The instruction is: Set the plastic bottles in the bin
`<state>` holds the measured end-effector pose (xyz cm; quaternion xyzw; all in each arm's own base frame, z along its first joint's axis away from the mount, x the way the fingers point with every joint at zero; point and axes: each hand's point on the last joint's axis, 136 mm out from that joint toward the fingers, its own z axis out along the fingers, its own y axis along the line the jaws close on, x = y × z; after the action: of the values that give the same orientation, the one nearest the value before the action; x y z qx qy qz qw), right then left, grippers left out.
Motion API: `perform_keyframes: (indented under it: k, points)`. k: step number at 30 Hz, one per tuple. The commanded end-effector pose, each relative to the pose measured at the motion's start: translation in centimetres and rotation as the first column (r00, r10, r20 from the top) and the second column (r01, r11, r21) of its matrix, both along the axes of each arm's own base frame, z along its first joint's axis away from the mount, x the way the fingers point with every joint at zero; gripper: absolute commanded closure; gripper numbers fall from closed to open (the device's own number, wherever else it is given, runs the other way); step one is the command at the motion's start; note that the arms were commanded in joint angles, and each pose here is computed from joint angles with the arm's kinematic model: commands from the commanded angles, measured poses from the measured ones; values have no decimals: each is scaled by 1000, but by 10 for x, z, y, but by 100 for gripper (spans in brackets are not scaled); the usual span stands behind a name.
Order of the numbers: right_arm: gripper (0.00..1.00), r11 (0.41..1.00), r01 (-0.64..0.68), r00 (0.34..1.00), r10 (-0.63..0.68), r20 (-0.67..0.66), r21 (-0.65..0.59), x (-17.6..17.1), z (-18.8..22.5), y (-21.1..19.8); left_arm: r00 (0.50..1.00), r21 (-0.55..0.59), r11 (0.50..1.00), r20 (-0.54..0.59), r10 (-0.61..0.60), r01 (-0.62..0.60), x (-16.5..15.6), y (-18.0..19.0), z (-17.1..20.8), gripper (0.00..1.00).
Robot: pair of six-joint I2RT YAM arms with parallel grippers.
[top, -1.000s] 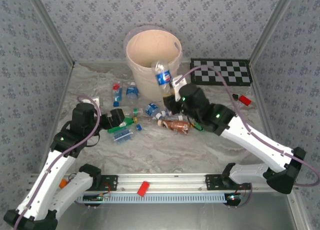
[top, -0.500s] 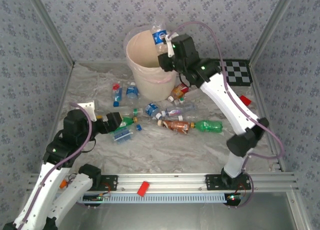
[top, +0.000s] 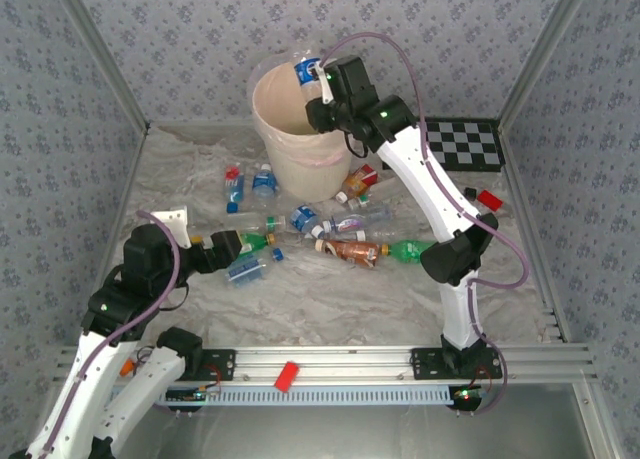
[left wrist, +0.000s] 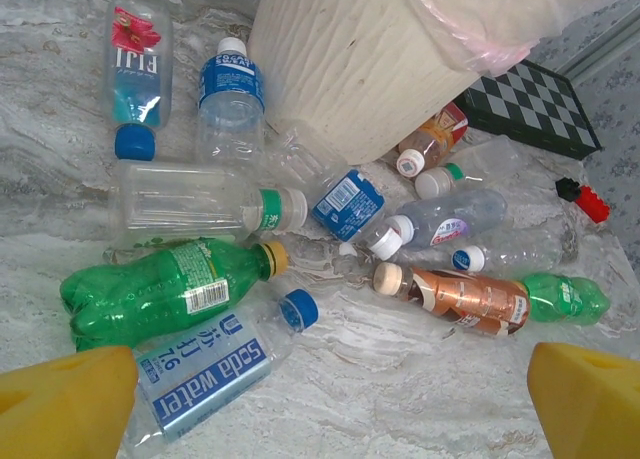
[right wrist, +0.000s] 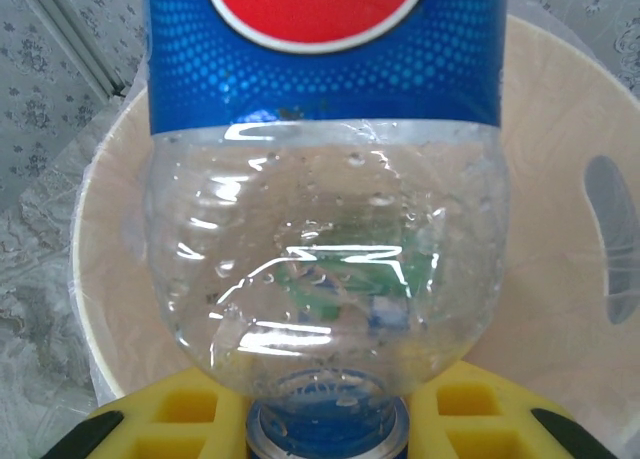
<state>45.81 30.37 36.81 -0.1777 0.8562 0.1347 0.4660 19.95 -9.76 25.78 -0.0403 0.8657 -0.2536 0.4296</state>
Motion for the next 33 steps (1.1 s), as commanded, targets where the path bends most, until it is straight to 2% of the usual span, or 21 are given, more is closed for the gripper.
perform_keyframes:
  k: [1, 3, 4, 5, 7, 8, 9, 24, 33]
  points:
    - [72, 1000, 0, 1000, -1, 11, 21, -1, 11, -2, 1000, 14, 1000, 9, -6, 6, -2, 2, 0, 0]
    - [69, 1000, 11, 1000, -12, 18, 24, 0, 13, -4, 1000, 14, 1000, 6, -6, 6, -2, 2, -1, 0]
    - [64, 1000, 16, 1000, -16, 26, 22, 0, 15, -5, 1000, 13, 1000, 6, -6, 6, -1, 1, -1, 0]
    - [54, 1000, 13, 1000, -13, 28, 21, -1, 16, -4, 1000, 14, 1000, 4, -6, 6, -2, 1, -1, 0]
    - [19, 1000, 12, 999, -13, 36, 20, -3, 19, -4, 1000, 13, 1000, 4, -7, 7, -2, 1, -1, 0]
    - [7, 1000, 12, 999, -13, 41, 18, -4, 20, -3, 1000, 14, 1000, 5, -5, 5, -2, 2, -1, 0]
    - [0, 1000, 10, 999, -11, 49, 15, -5, 22, -3, 1000, 14, 1000, 3, -4, 4, -2, 2, -1, 0]
    - [0, 1000, -23, 996, 23, 89, 0, -28, 37, 4, 999, 17, 1000, -24, 22, -21, 1, 4, -11, 0]
    - [0, 998, -58, 995, 58, 76, 0, -70, 25, -2, 994, 44, 995, -58, 94, -91, 11, 12, -37, 0]
